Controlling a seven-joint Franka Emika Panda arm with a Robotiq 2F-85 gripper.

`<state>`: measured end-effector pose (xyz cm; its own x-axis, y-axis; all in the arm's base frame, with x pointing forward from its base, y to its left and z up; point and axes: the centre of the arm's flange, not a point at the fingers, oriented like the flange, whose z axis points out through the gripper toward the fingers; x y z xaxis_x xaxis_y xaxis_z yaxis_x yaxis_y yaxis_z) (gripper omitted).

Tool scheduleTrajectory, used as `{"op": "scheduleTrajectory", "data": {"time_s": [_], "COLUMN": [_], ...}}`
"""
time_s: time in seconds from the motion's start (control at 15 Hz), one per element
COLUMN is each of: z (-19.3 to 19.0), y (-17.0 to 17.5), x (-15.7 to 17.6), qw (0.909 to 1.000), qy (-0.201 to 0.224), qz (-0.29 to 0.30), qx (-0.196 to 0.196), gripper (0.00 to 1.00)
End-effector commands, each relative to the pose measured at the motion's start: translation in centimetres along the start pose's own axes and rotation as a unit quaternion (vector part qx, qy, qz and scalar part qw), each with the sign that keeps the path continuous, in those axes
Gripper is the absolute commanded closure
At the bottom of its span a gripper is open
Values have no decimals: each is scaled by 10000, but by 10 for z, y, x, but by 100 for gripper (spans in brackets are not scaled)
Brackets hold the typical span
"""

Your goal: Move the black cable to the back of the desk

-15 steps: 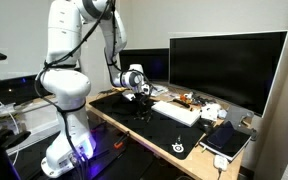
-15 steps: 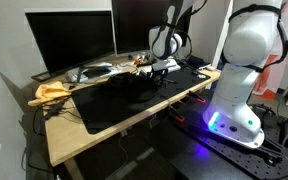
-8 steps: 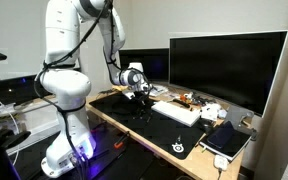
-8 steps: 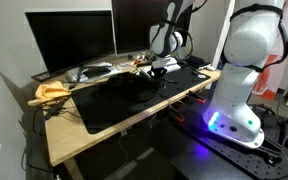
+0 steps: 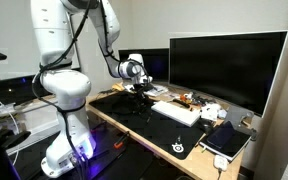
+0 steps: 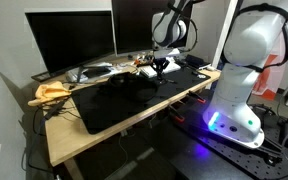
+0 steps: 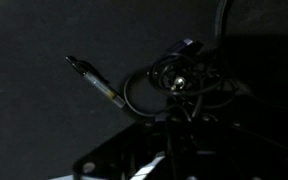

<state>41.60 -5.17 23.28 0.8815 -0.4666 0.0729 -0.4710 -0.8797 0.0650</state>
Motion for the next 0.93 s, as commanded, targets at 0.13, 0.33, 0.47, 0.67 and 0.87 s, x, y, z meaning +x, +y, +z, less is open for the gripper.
{"op": "scheduleTrajectory", "data": {"time_s": [0.13, 0.33, 0.47, 0.67, 0.87], "z": [-62, -86, -101, -119, -136], "y": [-1, -10, -18, -31, -44], "x": [-6, -6, -7, -5, -2], "qw": [9999, 9995, 9988, 9968, 9946], "qy": [101, 251, 374, 551, 710], "qz": [126, 113, 156, 252, 289], "qx": [32, 151, 284, 513, 697], "gripper": [97, 97, 97, 97, 97]}}
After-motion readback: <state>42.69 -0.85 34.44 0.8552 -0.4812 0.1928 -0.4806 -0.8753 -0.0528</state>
